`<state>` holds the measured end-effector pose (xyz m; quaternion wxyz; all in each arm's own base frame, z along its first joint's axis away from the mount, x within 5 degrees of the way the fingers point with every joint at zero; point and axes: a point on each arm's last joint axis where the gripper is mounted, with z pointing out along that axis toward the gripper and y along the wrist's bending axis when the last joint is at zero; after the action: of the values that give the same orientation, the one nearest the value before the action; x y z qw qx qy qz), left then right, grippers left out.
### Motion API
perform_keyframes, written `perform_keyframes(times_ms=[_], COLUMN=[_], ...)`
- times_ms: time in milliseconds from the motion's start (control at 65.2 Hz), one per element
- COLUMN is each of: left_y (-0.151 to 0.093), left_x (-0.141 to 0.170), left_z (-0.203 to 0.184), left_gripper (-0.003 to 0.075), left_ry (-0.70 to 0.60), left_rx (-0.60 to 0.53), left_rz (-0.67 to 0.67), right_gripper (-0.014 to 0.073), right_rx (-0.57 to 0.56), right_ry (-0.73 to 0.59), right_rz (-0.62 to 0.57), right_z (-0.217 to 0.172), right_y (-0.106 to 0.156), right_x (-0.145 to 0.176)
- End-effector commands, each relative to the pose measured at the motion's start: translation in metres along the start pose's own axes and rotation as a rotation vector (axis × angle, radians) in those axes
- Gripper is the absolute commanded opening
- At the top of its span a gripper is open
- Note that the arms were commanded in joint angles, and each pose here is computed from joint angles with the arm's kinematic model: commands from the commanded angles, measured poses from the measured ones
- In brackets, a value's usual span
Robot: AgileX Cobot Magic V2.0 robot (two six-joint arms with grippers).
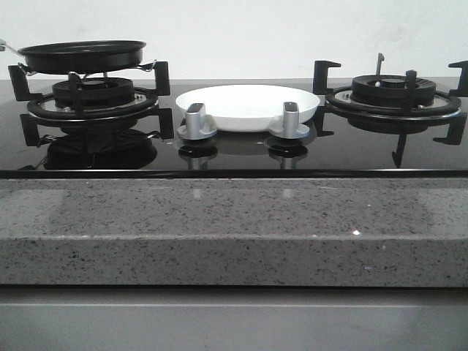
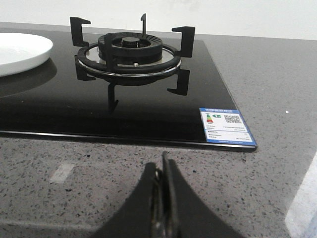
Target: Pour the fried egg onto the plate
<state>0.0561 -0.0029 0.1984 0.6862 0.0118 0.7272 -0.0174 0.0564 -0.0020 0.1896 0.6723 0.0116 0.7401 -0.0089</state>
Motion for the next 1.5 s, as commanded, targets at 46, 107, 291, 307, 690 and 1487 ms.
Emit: perform_keyframes(times_ms=[46, 107, 291, 307, 690, 1487], left_y=[0.0004, 0.0004, 0.0004, 0.0004, 0.0004, 0.0011], left_x=[-0.0064, -0.0064, -0.0066, -0.0066, -0.0066, -0.0151], left_z=[-0.0013, -0.0013, -0.0013, -0.0013, -0.0013, -0.0027], left_gripper=[-0.0019, -0.0019, -0.0019, -0.0019, -0.0019, -0.0020], left_ry=[-0.095, -0.095, -0.097, -0.097, -0.097, -0.174], left_rx=[-0.002, -0.002, -0.002, -0.002, -0.002, -0.006], left_rz=[-0.018, -0.018, -0.018, -0.018, -0.018, -0.047], right_gripper=[-0.0060, -0.0060, -0.0060, -0.0060, -0.0060, -0.0060], right_rx=[0.002, 0.002, 0.002, 0.002, 0.002, 0.000], right_ry=[-0.106, -0.106, -0.106, -0.106, -0.106, -0.129], right_rz=[0.001, 0.001, 0.001, 0.001, 0.001, 0.001], right_z=[-0.0022, -0.0022, -0.0022, -0.0022, -0.0022, -0.0027], right_y=[0.0001, 0.0001, 0.0001, 0.0001, 0.0001, 0.0002], right_x=[-0.0097, -0.0097, -0.0097, -0.0097, -0.0097, -0.0125])
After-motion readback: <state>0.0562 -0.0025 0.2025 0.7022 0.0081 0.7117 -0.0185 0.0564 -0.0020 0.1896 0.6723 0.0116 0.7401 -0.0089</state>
